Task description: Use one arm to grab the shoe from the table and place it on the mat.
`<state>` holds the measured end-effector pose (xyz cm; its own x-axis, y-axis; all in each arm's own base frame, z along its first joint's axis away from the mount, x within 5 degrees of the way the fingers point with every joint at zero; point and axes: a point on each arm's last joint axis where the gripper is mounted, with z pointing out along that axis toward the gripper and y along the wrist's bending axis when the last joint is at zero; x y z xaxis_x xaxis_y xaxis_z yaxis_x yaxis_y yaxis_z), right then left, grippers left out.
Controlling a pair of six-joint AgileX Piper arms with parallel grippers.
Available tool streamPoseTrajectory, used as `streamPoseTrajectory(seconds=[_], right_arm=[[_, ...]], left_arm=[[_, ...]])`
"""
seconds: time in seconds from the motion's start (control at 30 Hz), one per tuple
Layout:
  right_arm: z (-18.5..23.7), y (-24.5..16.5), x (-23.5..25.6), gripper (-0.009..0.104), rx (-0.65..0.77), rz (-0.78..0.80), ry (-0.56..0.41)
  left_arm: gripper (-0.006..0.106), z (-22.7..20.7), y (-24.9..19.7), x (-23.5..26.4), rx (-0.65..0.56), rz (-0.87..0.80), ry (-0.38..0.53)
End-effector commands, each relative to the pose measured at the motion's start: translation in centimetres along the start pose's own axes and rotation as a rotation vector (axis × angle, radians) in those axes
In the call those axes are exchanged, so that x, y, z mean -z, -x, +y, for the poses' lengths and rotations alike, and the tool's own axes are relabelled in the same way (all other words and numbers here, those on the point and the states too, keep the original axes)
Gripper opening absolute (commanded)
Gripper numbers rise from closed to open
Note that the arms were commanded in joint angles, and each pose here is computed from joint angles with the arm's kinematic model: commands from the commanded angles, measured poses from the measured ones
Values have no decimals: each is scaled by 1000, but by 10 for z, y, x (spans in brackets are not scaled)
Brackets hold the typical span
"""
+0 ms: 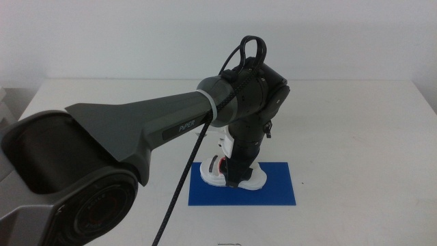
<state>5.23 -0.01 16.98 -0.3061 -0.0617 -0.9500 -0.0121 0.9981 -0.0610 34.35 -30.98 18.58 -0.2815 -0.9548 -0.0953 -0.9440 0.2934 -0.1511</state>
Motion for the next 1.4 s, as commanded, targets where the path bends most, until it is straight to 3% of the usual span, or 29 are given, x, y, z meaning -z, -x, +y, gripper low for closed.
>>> streamPoseTrajectory(seconds=[0.0,0.2,0.33,0.37,0.4,0.57,0.73,1.2,1.37], right_arm=[[-1,11,4,94,21,-93,-9],[-1,11,4,94,21,-93,-9],[-1,11,4,94,21,-93,-9],[-1,11,4,94,21,-93,-9],[-1,11,4,94,21,-93,-9],[-1,11,4,94,21,-93,-9],[-1,11,4,94,21,-93,-9],[-1,11,4,94,21,-93,-9],[-1,11,4,94,21,-93,-9]], left_arm=[[-1,5,8,33,37,-10,13],[10,6,7,33,42,7,23],[25,6,6,33,44,11,25],[39,6,6,33,44,11,25],[60,6,6,33,44,11,25],[77,6,6,34,44,12,24],[83,6,7,36,45,14,21],[83,13,20,106,72,108,-108],[83,21,37,149,0,97,-225]])
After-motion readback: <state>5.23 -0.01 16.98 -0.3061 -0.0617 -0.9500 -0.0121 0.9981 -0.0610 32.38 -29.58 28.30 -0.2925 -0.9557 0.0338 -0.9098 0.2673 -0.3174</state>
